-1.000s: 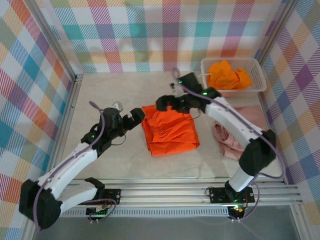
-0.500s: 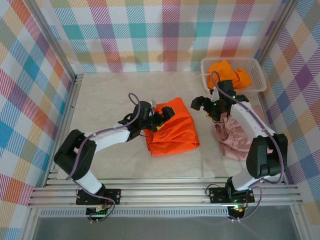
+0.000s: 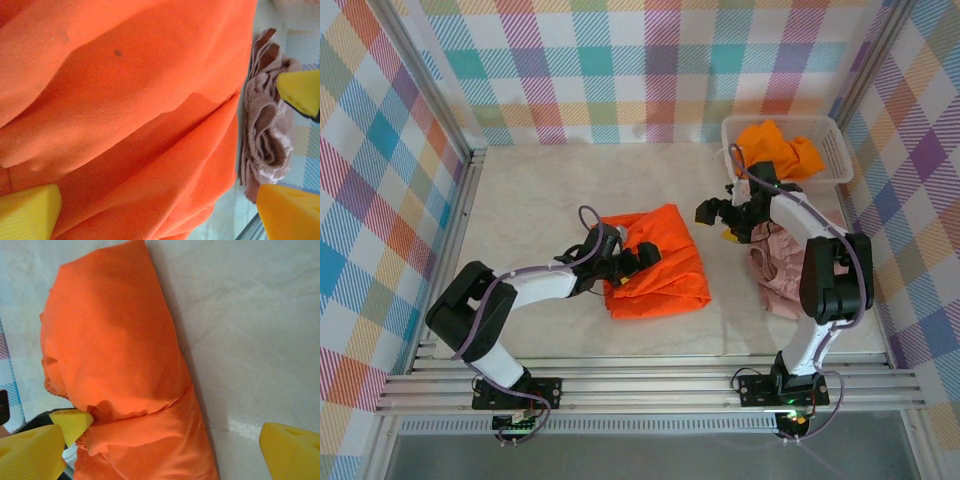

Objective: Fold and stack the shorts

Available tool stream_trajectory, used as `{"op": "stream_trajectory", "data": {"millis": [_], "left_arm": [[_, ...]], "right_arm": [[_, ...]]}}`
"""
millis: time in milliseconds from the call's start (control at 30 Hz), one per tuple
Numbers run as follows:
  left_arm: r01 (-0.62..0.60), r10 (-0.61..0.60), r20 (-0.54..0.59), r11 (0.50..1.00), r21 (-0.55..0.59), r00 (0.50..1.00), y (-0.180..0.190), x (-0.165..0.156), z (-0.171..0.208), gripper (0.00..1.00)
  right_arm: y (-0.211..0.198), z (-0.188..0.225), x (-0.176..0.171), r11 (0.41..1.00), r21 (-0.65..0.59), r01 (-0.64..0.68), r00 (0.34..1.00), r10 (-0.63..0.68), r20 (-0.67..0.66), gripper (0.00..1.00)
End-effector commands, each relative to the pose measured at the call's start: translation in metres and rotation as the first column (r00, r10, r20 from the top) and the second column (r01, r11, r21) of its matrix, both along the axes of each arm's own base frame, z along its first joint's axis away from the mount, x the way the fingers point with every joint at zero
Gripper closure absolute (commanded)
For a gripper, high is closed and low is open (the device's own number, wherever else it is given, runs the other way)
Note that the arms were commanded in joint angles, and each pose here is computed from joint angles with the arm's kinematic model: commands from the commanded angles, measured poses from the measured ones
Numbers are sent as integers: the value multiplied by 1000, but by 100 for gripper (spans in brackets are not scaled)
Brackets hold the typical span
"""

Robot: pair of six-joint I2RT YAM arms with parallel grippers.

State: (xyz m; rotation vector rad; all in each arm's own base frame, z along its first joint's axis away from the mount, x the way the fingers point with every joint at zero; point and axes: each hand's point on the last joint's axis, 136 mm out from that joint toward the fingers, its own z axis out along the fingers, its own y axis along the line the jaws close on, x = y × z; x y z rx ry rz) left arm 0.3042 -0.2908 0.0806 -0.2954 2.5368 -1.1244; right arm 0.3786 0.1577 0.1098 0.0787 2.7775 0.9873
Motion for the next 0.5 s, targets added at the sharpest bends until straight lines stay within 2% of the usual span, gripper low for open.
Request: {"op": "stream_trajectory", "data": {"millis": [0,267,467], "left_arm": [[55,-49,-61,994,96,997,25,-19,-24,0],[50,-42,-74,992,112,996,38,-22,-33,0],[44,-36,-72,993,112,997,38,-20,-35,0]], "right_arm": [[28,-2,-7,992,46,-121,993,121,6,0],[58,-42,-31,984,9,-178,982,178,-70,4],[72,-65,-49,980,-12,-200,974,197,-115,11]]}}
